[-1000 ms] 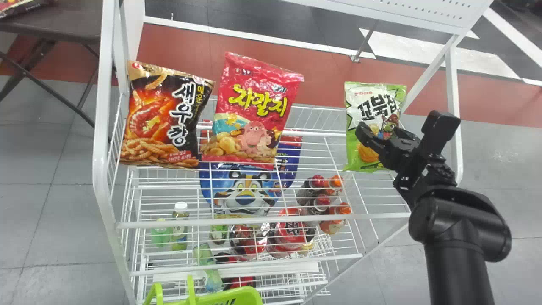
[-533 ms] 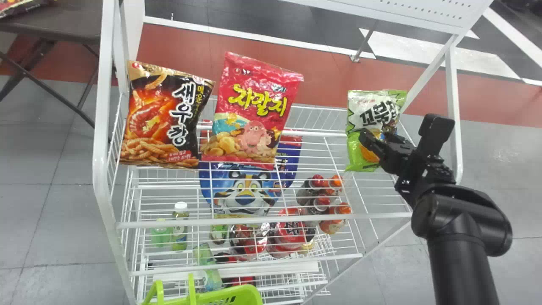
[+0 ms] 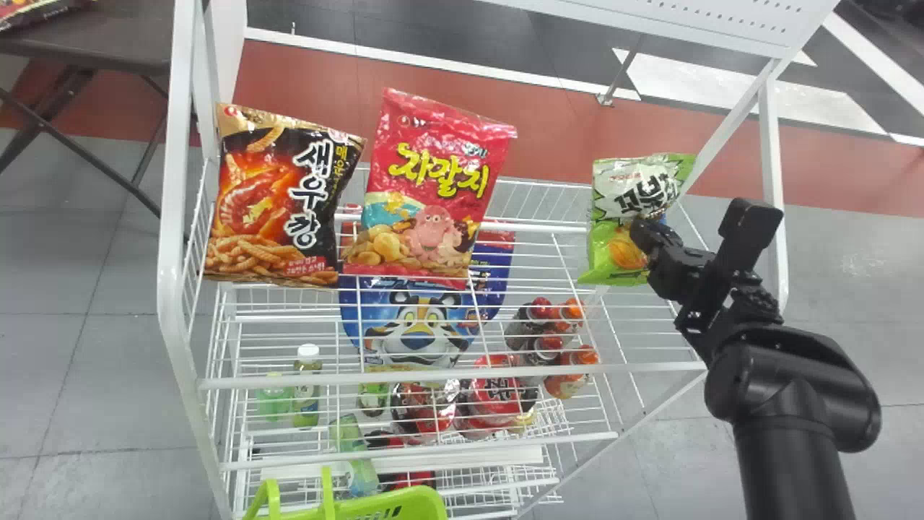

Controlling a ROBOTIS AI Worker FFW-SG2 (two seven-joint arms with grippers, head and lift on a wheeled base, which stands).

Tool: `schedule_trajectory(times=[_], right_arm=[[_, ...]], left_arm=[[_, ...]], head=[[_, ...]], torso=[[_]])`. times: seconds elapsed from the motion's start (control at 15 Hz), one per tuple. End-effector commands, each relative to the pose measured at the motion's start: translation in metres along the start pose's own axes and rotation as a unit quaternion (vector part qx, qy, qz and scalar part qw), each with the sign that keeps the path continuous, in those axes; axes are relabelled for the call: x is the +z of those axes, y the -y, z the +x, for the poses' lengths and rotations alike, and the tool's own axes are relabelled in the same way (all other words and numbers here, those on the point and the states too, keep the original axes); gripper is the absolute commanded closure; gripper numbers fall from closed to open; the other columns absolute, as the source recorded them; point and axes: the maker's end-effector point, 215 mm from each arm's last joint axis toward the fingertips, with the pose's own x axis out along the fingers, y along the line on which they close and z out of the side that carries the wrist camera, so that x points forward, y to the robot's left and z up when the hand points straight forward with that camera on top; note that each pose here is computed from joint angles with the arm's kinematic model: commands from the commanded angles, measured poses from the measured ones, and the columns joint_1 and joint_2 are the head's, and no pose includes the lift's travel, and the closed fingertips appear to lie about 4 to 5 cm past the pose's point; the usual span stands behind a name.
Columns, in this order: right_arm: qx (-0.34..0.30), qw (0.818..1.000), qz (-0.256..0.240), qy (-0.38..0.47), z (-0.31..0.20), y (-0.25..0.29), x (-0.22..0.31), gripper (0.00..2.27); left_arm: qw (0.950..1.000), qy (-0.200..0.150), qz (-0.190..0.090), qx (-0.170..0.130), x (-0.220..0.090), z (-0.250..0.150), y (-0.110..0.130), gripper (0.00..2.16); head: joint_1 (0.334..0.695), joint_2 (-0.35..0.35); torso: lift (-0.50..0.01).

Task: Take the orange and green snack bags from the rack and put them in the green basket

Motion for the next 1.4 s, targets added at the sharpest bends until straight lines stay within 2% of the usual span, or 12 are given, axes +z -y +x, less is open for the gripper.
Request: schedule_trajectory(times=[0.0,0.2,0.4,0.67,0.93,1.07,1.33], right_arm=[[0.005,1.000,0.005,0.010,-0.011,-0.005,0.003,2.23],[0.029,0.999,0.013,0.033,-0.045,-0.028,0.021,2.24],[0.043,0.998,0.031,0.019,-0.083,-0.040,0.031,2.24],[0.072,0.994,0.066,-0.044,-0.139,-0.062,0.021,2.24],[0.116,0.982,0.096,-0.116,-0.190,-0.101,-0.009,2.24],[0.148,0.969,0.110,-0.166,-0.219,-0.130,-0.035,2.24],[0.228,0.926,0.150,-0.263,-0.278,-0.190,-0.085,2.24]], left_arm=[[1.0000,0.001,0.001,-0.002,0.001,0.001,0.001,2.12],[1.0000,0.001,0.002,-0.001,0.001,0.001,0.002,2.12],[1.0000,0.000,0.003,-0.002,0.001,0.002,0.002,2.12],[1.0000,0.000,0.004,-0.005,0.003,0.002,0.004,2.12],[1.0000,0.000,0.006,-0.006,0.005,0.002,0.005,2.12],[1.0000,0.001,0.005,-0.006,0.005,0.002,0.004,2.12],[1.0000,0.002,0.006,-0.007,0.006,0.002,0.004,2.12]], head=[[0.695,-0.350],[0.695,-0.350],[0.695,-0.350],[0.695,-0.350],[0.695,-0.350],[0.695,-0.350],[0.695,-0.350]], torso=[[0.000],[0.000],[0.000],[0.000],[0.000],[0.000],[0.000]])
